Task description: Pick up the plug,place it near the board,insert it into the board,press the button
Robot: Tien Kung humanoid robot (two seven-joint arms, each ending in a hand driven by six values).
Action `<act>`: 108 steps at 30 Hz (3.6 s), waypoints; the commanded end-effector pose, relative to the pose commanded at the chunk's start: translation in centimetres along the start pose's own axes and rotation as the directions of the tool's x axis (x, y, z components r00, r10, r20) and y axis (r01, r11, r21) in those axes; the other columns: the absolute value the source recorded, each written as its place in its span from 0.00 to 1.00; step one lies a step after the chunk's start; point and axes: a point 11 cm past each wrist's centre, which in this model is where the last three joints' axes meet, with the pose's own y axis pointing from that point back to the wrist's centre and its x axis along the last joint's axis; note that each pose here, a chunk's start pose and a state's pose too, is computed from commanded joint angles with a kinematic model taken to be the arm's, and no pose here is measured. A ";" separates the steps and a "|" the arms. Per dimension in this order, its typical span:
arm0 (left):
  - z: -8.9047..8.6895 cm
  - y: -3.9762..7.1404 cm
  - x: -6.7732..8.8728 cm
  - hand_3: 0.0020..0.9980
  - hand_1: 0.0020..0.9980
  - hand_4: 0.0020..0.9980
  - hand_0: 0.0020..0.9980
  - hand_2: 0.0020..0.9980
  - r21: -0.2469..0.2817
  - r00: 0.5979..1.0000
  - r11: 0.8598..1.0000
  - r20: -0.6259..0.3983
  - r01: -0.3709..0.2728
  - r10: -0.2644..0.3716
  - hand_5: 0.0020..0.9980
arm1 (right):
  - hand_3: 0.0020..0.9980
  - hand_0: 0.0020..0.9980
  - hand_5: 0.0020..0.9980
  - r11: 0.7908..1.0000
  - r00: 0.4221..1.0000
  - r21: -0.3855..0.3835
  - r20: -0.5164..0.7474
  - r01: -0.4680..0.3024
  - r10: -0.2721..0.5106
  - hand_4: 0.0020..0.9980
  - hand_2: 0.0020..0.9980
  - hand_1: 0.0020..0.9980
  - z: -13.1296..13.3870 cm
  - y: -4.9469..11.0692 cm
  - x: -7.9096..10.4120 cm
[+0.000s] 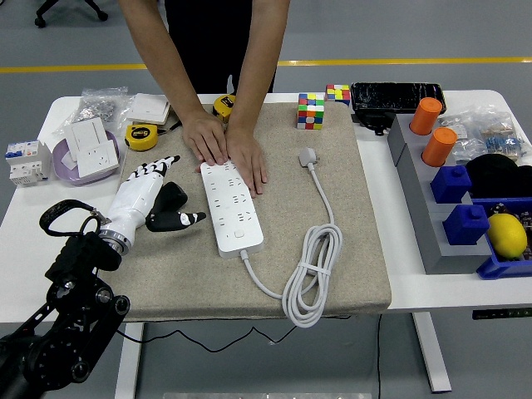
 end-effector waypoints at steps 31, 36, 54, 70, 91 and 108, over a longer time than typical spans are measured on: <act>-5.1 -0.8 -1.0 0.46 0.54 1.00 0.54 0.46 0.246 0.993 0.963 -0.004 -0.110 0.114 0.20 | 0.77 0.81 0.94 1.000 1.000 0.002 0.007 -0.002 0.002 1.00 0.73 0.72 -0.2 0.0 0.1; -4.4 -0.9 -0.5 0.44 0.41 0.79 0.47 0.39 0.200 0.989 0.969 -0.003 -0.144 0.148 0.15 | 0.77 0.81 0.93 1.000 1.000 0.008 0.008 -0.002 0.002 1.00 0.72 0.72 -0.5 0.0 0.0; -1.5 -1.3 0.5 0.41 0.35 0.61 0.41 0.36 0.040 0.978 0.977 -0.006 -0.210 0.211 0.10 | 0.77 0.80 0.93 1.000 1.000 0.004 0.005 -0.004 0.004 1.00 0.72 0.72 -0.3 0.0 0.2; 1.6 -1.4 1.4 0.41 0.33 0.64 0.40 0.36 -0.159 0.984 0.972 -0.074 -0.171 0.160 0.10 | 0.77 0.80 0.93 1.000 1.000 0.003 0.003 -0.004 0.004 1.00 0.72 0.72 -0.3 0.0 0.2; 2.7 -3.2 2.4 0.41 0.33 0.62 0.41 0.36 -0.271 0.995 0.963 0.098 0.010 0.017 0.06 | 0.77 0.80 0.93 1.000 1.000 0.014 0.012 -0.017 0.017 1.00 0.72 0.72 -1.0 0.0 0.9; 2.7 -3.5 2.9 0.39 0.35 0.58 0.42 0.36 -0.272 0.987 0.959 0.153 0.078 -0.036 0.04 | 0.77 0.80 0.94 0.999 1.000 0.022 0.018 -0.024 0.024 1.00 0.72 0.72 -1.4 0.0 1.3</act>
